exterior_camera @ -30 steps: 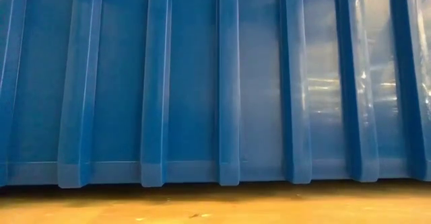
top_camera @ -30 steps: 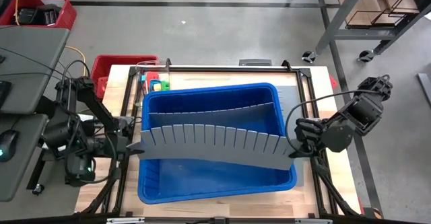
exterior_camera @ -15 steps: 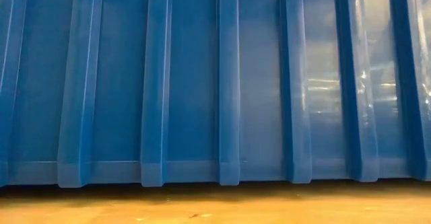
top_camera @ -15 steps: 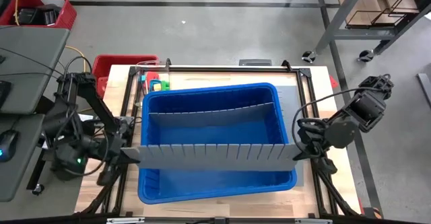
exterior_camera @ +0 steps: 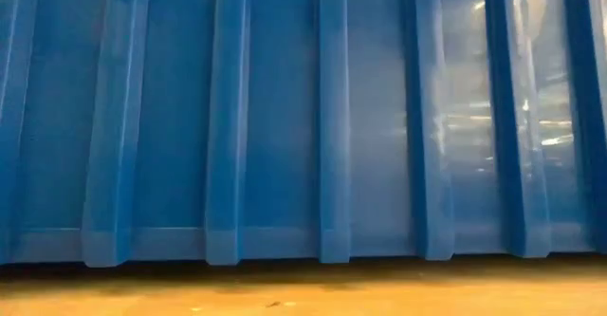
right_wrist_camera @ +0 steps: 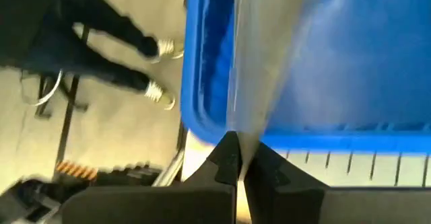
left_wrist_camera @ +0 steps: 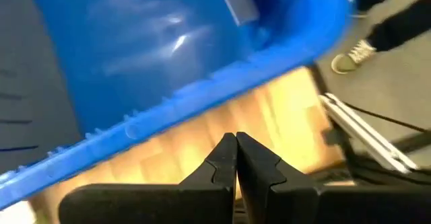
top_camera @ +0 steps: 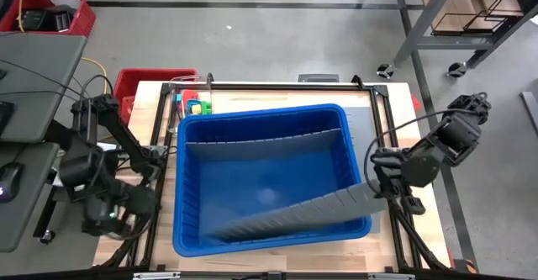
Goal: Sort blocks
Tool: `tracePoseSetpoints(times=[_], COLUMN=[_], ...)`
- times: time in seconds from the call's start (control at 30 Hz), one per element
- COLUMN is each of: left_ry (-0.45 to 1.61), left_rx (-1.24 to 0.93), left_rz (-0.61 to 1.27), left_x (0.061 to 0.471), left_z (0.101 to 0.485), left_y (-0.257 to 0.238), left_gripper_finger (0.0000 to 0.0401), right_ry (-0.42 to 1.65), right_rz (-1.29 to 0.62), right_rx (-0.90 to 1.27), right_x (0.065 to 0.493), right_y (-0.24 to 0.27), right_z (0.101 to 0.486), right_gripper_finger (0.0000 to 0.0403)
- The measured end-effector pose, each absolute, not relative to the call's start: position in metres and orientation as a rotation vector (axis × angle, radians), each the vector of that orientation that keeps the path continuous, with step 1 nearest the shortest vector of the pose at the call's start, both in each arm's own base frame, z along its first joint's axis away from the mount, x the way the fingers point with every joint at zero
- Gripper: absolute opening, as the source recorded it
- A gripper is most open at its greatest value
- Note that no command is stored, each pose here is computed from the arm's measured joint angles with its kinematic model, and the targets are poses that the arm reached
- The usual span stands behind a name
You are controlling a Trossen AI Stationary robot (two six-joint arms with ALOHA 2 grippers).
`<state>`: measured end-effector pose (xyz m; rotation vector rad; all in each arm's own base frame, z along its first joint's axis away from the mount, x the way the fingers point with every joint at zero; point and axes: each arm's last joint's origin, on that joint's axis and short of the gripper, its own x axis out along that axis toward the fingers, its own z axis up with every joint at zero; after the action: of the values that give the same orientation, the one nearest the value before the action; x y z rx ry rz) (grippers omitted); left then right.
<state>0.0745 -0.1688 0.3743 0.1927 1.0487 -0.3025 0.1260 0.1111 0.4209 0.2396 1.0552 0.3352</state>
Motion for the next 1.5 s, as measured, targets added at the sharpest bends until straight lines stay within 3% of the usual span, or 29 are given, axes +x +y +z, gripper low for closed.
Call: tracePoseSetpoints(times=[0.2,0.47,0.73,0.87,1.03,1.13,1.33,1.5], left_ry=[0.923,0.939,0.923,0.859,0.945,0.984,1.103,1.112], left_rx=[0.155,0.015,-0.126,-0.085,-0.014,-0.045,-0.304,-0.357], left_rz=[-0.253,-0.109,-0.047,-0.13,-0.162,-0.159,-0.219,-0.107], left_x=[0.08,0.098,0.129,0.154,0.187,0.206,0.226,0.227], left_z=[0.378,0.377,0.381,0.384,0.365,0.353,0.339,0.333], left_y=[-0.173,-0.165,-0.155,-0.156,-0.161,-0.169,-0.182,-0.186], left_gripper_finger=[0.0004,0.001,0.0099,0.0157,0.0207,0.0222,0.0225,0.0225], right_ry=[0.997,0.957,0.925,0.918,0.916,0.915,0.915,0.915], right_rz=[0.315,0.261,0.247,0.238,0.235,0.234,0.233,0.233], right_rx=[0.223,0.223,0.223,0.219,0.219,0.219,0.218,0.218], right_x=[0.13,0.134,0.135,0.135,0.135,0.135,0.135,0.135], right_y=[0.11,0.106,0.105,0.105,0.105,0.105,0.105,0.105], right_z=[0.423,0.424,0.426,0.426,0.426,0.426,0.426,0.426], right_gripper_finger=[0.0,0.0,0.0,0.0,0.0,0.0,0.0,0.0])
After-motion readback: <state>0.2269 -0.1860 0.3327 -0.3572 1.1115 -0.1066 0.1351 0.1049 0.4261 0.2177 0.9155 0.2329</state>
